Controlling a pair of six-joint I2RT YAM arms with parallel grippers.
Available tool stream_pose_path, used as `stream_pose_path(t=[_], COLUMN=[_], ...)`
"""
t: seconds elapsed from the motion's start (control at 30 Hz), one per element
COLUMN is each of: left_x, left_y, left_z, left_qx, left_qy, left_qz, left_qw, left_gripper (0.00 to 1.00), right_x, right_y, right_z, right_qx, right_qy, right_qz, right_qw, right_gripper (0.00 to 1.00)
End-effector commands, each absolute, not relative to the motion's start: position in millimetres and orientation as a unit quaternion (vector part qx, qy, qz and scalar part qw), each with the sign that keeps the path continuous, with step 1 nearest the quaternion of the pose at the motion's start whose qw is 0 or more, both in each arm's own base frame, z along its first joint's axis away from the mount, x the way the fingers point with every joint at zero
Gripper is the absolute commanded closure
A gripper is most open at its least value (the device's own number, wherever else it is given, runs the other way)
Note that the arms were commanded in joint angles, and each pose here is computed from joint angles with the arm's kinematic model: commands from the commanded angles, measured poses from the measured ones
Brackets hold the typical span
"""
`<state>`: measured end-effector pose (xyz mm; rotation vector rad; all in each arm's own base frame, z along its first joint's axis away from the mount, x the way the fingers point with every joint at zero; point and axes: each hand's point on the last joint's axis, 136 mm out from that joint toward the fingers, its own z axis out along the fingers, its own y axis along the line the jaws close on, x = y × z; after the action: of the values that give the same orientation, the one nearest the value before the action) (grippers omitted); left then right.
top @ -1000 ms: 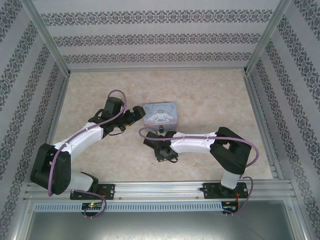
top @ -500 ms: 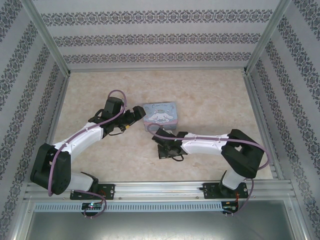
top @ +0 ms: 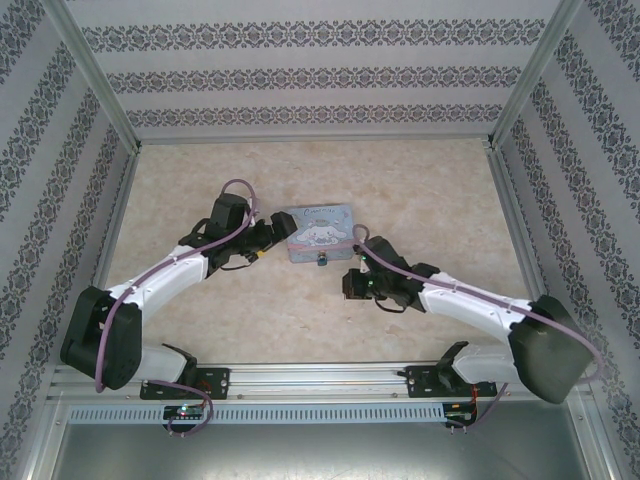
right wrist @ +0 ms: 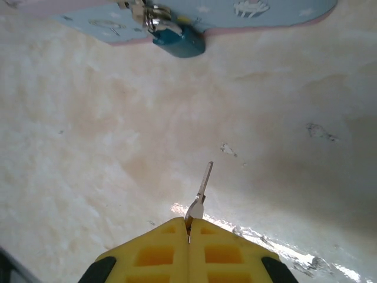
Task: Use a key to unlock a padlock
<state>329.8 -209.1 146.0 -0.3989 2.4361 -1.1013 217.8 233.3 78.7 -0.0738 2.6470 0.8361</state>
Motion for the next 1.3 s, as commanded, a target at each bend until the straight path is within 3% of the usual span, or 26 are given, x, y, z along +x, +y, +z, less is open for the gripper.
stream_pose_path(t=[0.0,0.23,0.53,0.8,1.27], left_x=[326,315,312,304,314], left_y=[-234,-282,-330,-344,-353], left_z=[155,161,161,150,185], left_qx=[-0.116,-0.068,-0.041,-0.04,-0.093], left_qy=[0.866,0.862,0.857,0.855,0.77], left_qz=[-0.438,-0.467,-0.491,-0.5,-0.61], left_qw=[0.212,0.188,0.154,0.135,0.163], left_gripper=[0.0,0.01,0.15,0.3,0.38], right_x=[218,216,218,220,237], right_y=[243,233,234,233,231], right_z=[108,138,143,144,189], right_qx=[-0.061,-0.077,-0.097,-0.089,-0.041], right_qy=[0.899,0.859,0.853,0.85,0.795], right_qz=[0.381,0.456,0.468,0.471,0.554], right_qw=[0.206,0.22,0.212,0.217,0.246], right_gripper=[1.0,1.0,1.0,1.0,1.0])
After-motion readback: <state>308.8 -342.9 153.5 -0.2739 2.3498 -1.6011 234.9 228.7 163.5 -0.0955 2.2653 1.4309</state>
